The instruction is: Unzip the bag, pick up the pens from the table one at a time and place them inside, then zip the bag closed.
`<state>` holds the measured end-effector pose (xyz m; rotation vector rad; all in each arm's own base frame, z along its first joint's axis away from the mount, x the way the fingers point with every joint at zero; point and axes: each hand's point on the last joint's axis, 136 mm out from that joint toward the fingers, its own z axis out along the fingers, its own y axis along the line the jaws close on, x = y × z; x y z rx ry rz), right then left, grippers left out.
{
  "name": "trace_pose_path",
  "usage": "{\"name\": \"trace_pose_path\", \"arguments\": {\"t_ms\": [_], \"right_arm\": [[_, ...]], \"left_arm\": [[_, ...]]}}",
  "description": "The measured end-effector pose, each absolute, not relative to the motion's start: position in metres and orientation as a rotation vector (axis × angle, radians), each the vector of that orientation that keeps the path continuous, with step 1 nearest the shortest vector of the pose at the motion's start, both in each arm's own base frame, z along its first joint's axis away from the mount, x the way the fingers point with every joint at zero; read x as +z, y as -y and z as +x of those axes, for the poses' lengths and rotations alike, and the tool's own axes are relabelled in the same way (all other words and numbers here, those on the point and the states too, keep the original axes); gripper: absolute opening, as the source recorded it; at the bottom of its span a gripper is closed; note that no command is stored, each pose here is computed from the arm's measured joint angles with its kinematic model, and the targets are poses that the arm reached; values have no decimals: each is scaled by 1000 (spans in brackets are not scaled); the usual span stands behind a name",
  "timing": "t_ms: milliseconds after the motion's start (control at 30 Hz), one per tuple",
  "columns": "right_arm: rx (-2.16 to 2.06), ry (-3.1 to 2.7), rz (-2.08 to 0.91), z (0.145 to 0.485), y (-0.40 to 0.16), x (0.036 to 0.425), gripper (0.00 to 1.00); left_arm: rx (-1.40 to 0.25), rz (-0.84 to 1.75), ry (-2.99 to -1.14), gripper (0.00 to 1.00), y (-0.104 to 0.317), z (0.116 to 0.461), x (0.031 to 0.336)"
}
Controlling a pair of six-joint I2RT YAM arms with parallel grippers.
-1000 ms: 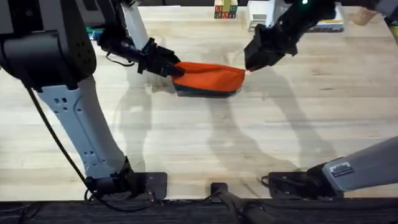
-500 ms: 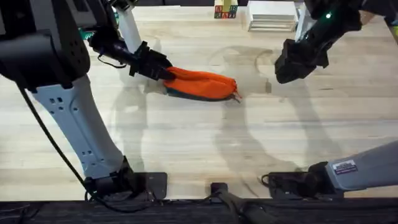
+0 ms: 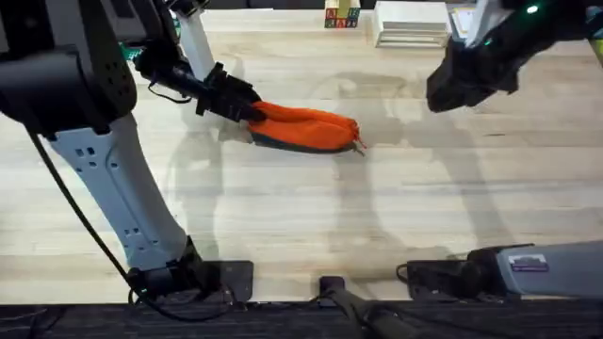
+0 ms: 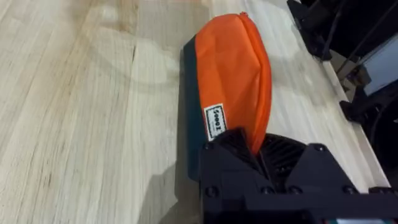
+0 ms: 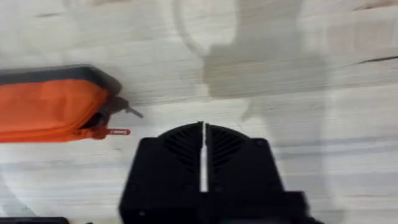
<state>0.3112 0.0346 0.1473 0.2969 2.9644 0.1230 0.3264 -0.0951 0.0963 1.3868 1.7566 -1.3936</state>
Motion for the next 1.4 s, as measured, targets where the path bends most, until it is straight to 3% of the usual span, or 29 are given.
{"name": "trace_pose_path", "arguments": {"t_ms": [33, 67, 100, 167, 200, 567, 600, 633, 767, 833, 1133, 1300, 1400], "right_arm": [[127, -2943, 296, 310, -34, 154, 144], [133, -2918, 292, 309, -34, 161, 297], [147, -2857, 284, 305, -34, 179, 712], [154, -2819, 274, 302, -34, 191, 963], [158, -2803, 272, 301, -34, 195, 988], [178, -2704, 259, 291, -33, 223, 998], [178, -2704, 259, 291, -33, 223, 998], [178, -2704, 259, 291, -33, 223, 998], [178, -2704, 259, 291, -33, 223, 998], [178, -2705, 259, 291, -33, 223, 997], [178, -2706, 259, 290, -33, 223, 998], [178, -2706, 259, 290, -33, 223, 998], [178, -2706, 259, 290, -33, 223, 998]], "left_arm": [[-1393, 1387, -1757, 44, 95, 326, 96], [-1393, 1387, -1757, 44, 95, 326, 96], [-1393, 1387, -1757, 44, 95, 326, 96], [-1393, 1387, -1756, 44, 95, 326, 96], [-1393, 1387, -1756, 44, 95, 326, 96], [-1393, 1387, -1757, 44, 95, 326, 96], [-1391, 1389, -1754, 104, 95, 327, 96], [-1394, 1385, -1756, 240, 95, 327, 96], [-1395, 1382, -1756, 882, 95, 327, 97], [-1382, 1389, -1752, 985, 96, 328, 95], [-1334, 1400, -1722, 994, 96, 335, 92], [-1333, 1382, -1695, 996, 97, 343, 110], [-1220, 1422, -1631, 996, 91, 365, 127]]}}
